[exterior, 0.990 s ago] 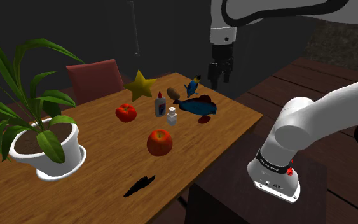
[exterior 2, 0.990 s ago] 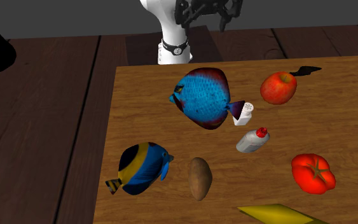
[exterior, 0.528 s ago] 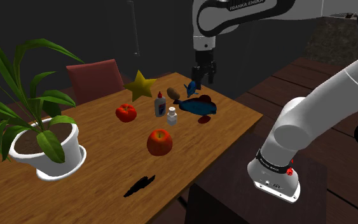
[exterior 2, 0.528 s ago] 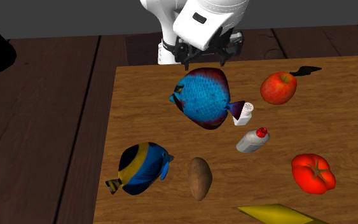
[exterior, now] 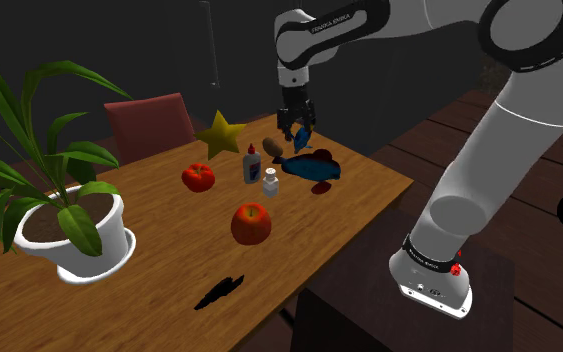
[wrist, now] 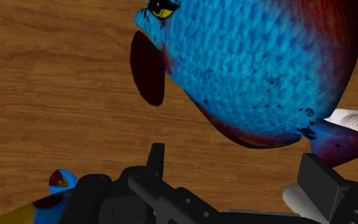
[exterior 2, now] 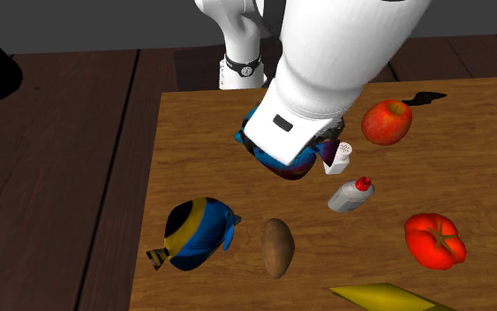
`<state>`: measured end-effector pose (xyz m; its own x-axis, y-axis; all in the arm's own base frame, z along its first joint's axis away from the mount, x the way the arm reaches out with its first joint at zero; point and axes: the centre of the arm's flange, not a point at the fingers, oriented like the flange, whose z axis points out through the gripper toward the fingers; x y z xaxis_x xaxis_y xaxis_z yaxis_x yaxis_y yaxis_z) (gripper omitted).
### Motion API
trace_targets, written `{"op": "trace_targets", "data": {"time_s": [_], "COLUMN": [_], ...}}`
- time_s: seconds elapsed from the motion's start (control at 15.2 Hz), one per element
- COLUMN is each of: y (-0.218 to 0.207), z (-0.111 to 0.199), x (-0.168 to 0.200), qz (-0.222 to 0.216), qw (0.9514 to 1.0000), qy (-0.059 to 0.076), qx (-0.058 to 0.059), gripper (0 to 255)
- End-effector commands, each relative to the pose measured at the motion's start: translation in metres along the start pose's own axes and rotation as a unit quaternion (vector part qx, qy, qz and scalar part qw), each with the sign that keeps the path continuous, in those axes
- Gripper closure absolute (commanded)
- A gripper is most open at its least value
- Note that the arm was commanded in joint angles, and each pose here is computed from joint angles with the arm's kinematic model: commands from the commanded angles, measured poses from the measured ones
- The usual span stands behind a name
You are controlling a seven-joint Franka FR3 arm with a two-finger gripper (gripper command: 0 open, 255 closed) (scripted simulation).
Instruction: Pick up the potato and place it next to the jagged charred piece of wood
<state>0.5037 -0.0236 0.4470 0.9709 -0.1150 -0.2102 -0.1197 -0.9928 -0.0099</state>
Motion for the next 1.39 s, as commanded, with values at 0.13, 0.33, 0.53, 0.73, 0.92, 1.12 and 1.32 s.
{"op": "trace_targets", "data": {"time_s": [0.13,0.33,0.53,0.73,0.92,1.12,1.32], "y": [0.008,0.013,0.018,0.024,0.026,0.026,0.026], "z": [0.014,0.023,0.033,0.042,0.051,0.067,0.086], "x": [0.052,0.091,0.13,0.169,0.181,0.181,0.181], "qz": [0.005,0.009,0.012,0.016,0.017,0.017,0.017], "qw": [1.0,0.9999,0.9999,0.9998,0.9998,0.9998,0.9998], "qy": [-0.003,-0.006,-0.008,-0.01,-0.011,-0.011,-0.011], "qx": [-0.003,-0.004,-0.006,-0.008,-0.009,-0.009,-0.009], "gripper": [0,0,0,0,0,0,0]}}
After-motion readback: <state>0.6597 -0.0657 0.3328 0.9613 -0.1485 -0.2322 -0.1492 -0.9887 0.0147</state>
